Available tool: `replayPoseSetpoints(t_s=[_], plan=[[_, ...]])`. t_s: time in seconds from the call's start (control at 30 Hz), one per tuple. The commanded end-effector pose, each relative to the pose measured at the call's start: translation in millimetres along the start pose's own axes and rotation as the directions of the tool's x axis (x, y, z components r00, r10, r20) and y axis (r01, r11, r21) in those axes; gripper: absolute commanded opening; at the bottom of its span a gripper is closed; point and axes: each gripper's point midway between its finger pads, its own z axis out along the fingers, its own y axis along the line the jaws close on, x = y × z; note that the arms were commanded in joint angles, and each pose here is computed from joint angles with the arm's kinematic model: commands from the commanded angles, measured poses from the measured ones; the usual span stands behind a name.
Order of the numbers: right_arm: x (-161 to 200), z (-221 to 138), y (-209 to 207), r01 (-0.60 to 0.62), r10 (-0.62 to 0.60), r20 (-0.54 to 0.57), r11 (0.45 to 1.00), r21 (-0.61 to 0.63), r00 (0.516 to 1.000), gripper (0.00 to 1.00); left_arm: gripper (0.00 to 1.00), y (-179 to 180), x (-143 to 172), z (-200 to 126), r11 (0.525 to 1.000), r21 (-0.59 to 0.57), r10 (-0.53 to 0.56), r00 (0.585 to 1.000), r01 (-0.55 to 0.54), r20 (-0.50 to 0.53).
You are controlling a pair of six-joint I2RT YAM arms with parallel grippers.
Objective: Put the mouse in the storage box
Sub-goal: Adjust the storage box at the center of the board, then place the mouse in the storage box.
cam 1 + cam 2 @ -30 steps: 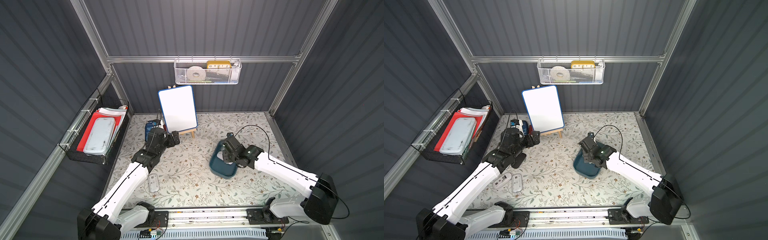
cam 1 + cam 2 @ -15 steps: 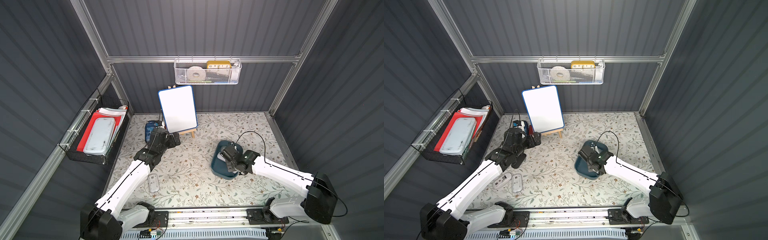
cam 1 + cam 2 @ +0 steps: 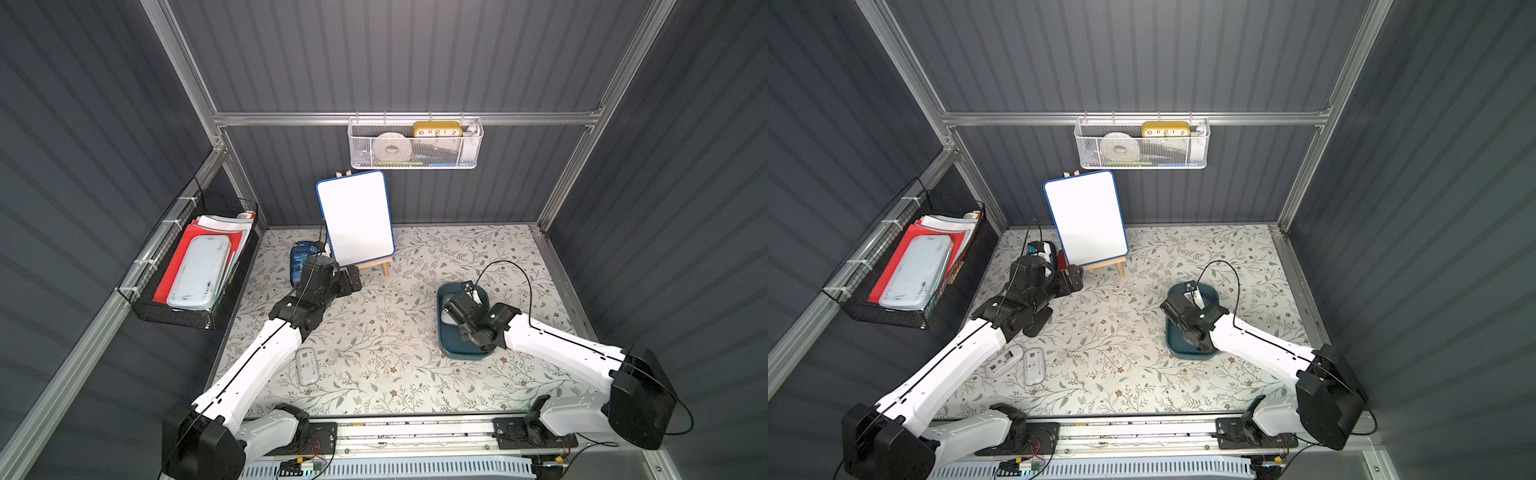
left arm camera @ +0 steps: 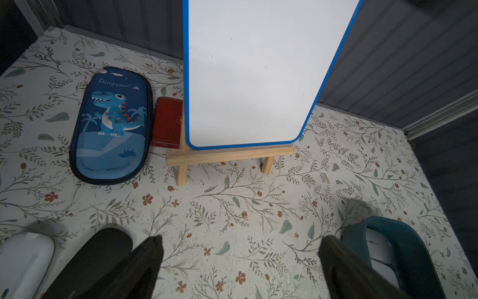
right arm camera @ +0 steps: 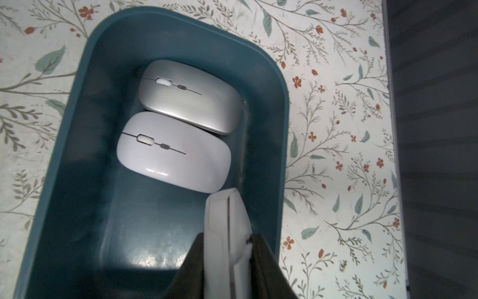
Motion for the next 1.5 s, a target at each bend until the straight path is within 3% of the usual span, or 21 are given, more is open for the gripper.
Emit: replayPoseSetpoints(t_s=[0.0,0.1,0.3,0.47,0.63,0.9,1.07,1.27,1.4,1.47], plan=[[0.5,6.0,8.3,-0.034,0.034,0.018,0.999,-0.017,0.999,0.00,0.99,-2.1,-0.5,-3.4,1.000,0.023,-0.017,1.000,0.016,0.003],[4.1,12.7,3.5,-0.048,0.047,0.031,0.997,0.054,0.998,0.00,0.99,-3.3,0.8,-1.7,0.999,0.028,-0.025,1.000,0.025,-0.006],[9.3,17.1,15.1,0.003,-0.007,0.047,0.997,0.083,0.999,0.01,0.99,3.4,6.8,-0.4,0.995,-0.004,-0.103,0.994,0.103,-0.024],[13.3,16.9,19.3,0.021,-0.028,0.063,0.993,0.116,0.998,0.22,0.99,21.6,23.5,13.6,0.981,-0.056,-0.191,0.980,0.188,-0.055],[12.3,12.5,30.0,0.029,-0.034,0.071,0.997,0.072,0.997,0.43,0.99,16.8,31.2,18.6,0.979,-0.014,-0.202,0.976,0.201,-0.078],[21.9,3.1,47.1,0.020,-0.013,0.072,0.995,-0.099,0.997,0.60,0.99,13.9,36.6,13.1,0.965,0.001,-0.261,0.958,0.263,-0.119],[14.8,-15.3,47.2,0.002,0.020,0.115,0.982,-0.189,0.993,0.70,0.99,24.4,55.5,11.4,0.945,-0.055,-0.327,0.932,0.322,-0.155],[-6.6,-47.4,37.7,-0.020,0.082,0.213,0.961,-0.275,0.974,0.81,0.99,48.9,84.5,12.8,0.886,-0.216,-0.450,0.875,0.411,-0.181],[-24.9,-62.8,35.5,-0.047,0.146,0.289,0.945,-0.323,0.946,0.84,1.00,73.7,109.8,3.1,0.777,-0.391,-0.585,0.796,0.494,-0.156],[-29.8,-67.3,33.7,-0.052,0.155,0.301,0.945,-0.324,0.941,0.84,0.99,79.6,121.8,-0.1,0.751,-0.451,-0.605,0.776,0.482,-0.178]])
